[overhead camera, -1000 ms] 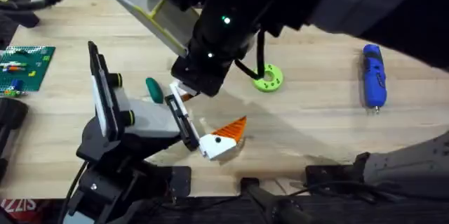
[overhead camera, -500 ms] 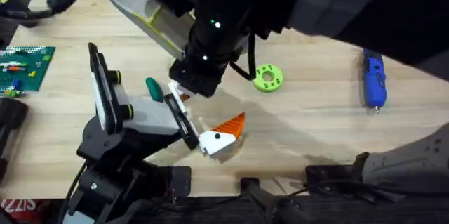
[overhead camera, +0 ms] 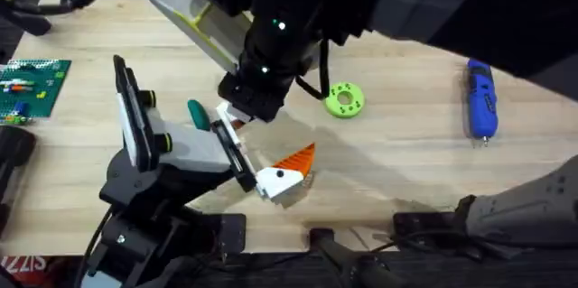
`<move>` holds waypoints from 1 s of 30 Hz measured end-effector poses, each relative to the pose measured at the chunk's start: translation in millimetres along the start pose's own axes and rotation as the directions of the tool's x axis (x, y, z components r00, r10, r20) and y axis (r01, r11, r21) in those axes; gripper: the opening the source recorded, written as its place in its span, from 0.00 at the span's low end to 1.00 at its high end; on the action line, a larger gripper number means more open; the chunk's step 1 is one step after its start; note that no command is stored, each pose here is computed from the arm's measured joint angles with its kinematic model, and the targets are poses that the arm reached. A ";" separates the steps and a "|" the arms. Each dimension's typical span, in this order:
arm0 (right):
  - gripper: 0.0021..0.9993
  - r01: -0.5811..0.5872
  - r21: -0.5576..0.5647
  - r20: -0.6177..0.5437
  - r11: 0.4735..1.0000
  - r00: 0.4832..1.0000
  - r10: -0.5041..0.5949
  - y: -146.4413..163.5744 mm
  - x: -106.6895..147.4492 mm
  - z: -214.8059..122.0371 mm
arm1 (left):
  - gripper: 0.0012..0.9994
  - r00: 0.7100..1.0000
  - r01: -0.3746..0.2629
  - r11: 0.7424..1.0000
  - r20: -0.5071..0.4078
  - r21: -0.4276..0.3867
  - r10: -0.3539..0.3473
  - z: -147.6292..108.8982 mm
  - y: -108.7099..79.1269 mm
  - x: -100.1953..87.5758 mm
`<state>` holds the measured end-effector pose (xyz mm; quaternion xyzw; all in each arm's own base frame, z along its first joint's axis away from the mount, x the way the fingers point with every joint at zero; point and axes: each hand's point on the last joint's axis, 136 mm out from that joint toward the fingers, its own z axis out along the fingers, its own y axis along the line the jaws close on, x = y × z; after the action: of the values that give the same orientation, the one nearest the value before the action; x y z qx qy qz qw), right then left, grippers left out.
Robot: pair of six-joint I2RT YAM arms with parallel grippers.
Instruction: Pick up the gripper from the table and insert it into the empty holder that is missing its gripper. Then pick up a screw, insert it into the mounting hole, and use the screwdriver to tighten it. Finally, clean up the table by picking up the vegetable and placing it into the bucket.
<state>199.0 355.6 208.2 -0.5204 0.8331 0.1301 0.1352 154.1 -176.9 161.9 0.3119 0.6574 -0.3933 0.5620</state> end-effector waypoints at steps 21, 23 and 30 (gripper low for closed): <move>0.01 0.003 0.001 0.045 1.000 0.999 -0.003 -1.0 -11.2 -0.2 | 0.99 1.000 -0.004 1.000 0.001 -0.006 0.004 0.0 0.9 -0.2; 0.01 0.004 0.002 0.052 1.000 0.999 -0.004 -1.3 -13.3 0.5 | 0.99 1.000 -0.009 1.000 0.001 -0.004 0.009 0.0 0.6 -0.2; 0.01 0.004 -0.002 0.056 1.000 0.998 -0.004 -1.1 -15.7 3.9 | 0.99 1.000 -0.008 1.000 0.000 -0.001 0.008 0.0 0.1 -0.1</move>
<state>207.0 369.6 210.1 -0.5184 0.8278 0.1452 0.1581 154.2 -176.8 162.0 0.3141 0.6563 -0.3910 0.5637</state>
